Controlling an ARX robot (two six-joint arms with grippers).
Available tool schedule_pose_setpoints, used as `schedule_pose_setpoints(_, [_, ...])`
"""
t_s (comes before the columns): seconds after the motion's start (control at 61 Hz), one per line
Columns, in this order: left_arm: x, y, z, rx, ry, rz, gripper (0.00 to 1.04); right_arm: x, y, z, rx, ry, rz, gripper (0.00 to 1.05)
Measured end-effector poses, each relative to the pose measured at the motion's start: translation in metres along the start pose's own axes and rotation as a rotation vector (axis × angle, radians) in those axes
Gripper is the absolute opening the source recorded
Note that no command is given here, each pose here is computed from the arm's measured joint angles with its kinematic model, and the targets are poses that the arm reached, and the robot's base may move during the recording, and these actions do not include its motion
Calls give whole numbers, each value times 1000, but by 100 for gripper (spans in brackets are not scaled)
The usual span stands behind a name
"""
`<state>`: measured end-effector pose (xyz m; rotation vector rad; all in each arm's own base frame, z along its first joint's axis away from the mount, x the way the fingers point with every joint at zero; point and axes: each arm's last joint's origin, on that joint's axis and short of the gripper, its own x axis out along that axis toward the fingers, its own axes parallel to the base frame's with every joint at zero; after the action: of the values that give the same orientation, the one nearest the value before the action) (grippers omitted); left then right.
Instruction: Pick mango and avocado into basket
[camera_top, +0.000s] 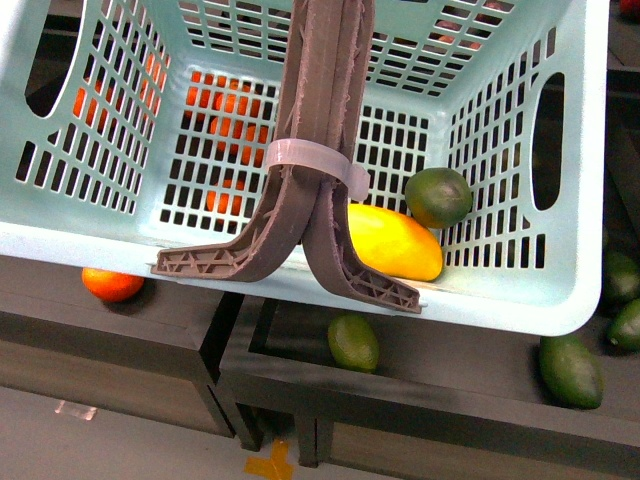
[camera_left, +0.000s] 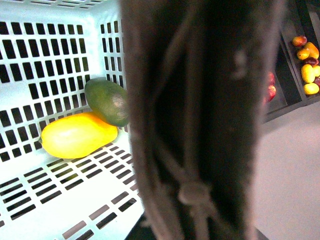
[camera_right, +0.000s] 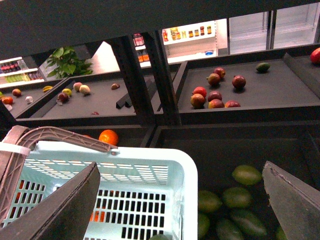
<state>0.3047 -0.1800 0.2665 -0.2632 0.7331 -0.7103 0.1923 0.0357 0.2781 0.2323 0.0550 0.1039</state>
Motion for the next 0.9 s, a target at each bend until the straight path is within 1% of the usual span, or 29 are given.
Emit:
schedule_pose_setpoints(0.098, [0, 0, 0, -1, 0, -1, 5, -26, -8, -18, 15, 23, -34, 97])
schedule_pose_setpoints(0.213, [0, 0, 0, -1, 0, 0, 5, -53, -18, -45, 18, 44, -79, 97])
schedule_pose_setpoints(0.295, [0, 0, 0, -1, 0, 1, 5, -69, -24, -61, 15, 34, -95, 97])
schedule_pose_setpoints(0.393, [0, 0, 0, -1, -1, 2, 5, -73, -24, -59, 18, 4, -91, 97])
schedule_pose_setpoints(0.524, [0, 0, 0, -2, 0, 0, 5, -73, -24, -59, 13, 2, -92, 97])
schedule_pose_setpoints(0.606, [0, 0, 0, -1, 0, 0, 5, -75, -27, -61, -78, -53, -89, 84])
schedule_pose_setpoints(0.672, [0, 0, 0, 0, 0, 0, 5, -76, -30, -66, -144, -56, -93, 73])
schedule_pose_setpoints(0.737, [0, 0, 0, -1, 0, 0, 5, -77, -32, -71, -181, -54, -96, 63])
schedule_pose_setpoints(0.754, [0, 0, 0, -1, 0, 0, 5, -78, -34, -73, -191, -52, -91, 57])
schedule_pose_setpoints(0.787, [0, 0, 0, -2, 0, 0, 5, -78, -38, -75, -205, -49, -68, 50])
schedule_pose_setpoints(0.836, [0, 0, 0, -1, -1, 1, 5, -80, -44, -78, -213, -51, -90, 40])
schedule_pose_setpoints(0.901, [0, 0, 0, 0, 0, 1, 5, -81, -46, -81, -217, -54, -106, 29])
